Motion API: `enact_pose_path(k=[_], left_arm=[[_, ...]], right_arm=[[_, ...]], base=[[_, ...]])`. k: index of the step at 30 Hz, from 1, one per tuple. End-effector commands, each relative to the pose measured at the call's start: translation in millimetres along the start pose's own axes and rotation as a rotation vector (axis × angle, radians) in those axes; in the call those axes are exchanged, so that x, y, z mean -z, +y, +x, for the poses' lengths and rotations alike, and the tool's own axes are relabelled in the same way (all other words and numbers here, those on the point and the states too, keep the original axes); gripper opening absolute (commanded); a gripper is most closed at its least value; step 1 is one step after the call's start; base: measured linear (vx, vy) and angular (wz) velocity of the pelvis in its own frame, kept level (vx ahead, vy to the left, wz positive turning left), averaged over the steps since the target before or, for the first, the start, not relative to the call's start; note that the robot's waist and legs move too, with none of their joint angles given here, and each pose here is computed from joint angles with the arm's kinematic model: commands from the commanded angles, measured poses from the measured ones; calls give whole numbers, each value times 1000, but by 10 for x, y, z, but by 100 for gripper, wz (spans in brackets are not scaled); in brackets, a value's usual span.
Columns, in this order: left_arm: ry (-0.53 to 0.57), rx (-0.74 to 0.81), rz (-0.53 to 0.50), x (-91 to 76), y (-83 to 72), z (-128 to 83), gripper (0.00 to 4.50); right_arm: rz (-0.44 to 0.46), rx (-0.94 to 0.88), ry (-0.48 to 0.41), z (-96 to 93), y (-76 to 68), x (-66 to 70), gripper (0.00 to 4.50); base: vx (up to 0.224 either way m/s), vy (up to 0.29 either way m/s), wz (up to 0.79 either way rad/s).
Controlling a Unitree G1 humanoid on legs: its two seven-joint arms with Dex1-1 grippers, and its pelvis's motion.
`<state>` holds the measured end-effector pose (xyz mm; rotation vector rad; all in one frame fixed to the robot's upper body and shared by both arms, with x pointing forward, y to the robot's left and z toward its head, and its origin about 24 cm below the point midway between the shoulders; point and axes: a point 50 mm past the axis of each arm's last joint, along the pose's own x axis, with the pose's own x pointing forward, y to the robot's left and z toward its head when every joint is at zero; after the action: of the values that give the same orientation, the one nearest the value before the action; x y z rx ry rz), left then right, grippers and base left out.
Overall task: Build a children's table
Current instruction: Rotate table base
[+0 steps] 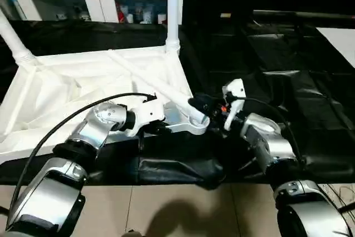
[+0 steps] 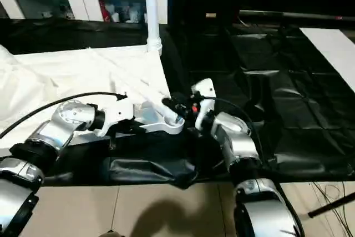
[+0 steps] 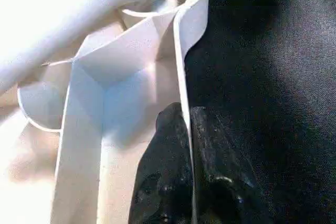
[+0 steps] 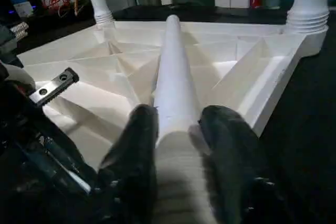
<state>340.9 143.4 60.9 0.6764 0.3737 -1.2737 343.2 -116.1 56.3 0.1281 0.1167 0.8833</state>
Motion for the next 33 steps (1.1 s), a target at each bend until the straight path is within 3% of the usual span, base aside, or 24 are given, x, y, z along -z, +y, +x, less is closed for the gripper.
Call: enact_pose_path(k=[1,15,18,21,22,29,32,33], left_arm=[[1,-4,99,-125,69,-17,0],[-7,-14,118,-108,92,-20,0],[20,-83,148,-88,162,-68,0],[10,-50,126,-100,173,-104,0],[-1,-52,115,-110,186,-128,46],[-64,-94,108,-204,254,-228,102],[-116,-86,73,-243,262,-314,102],[-120,-77,66,-248,255,-334,138]], right_arm=[[28,38,87,-59,-9,191,116],[-41,113,82,23,-107,40,12],[-60,146,62,74,-127,-33,12],[-35,151,33,95,-139,-92,12],[-31,157,32,104,-150,-117,10],[-63,141,58,134,-208,-266,83],[-77,111,65,231,-225,-479,93],[-60,106,68,258,-221,-517,115]], base=[[0,0,0],[0,0,0],[0,0,0],[0,0,0],[0,0,0],[0,0,0],[0,0,0],[0,0,0]])
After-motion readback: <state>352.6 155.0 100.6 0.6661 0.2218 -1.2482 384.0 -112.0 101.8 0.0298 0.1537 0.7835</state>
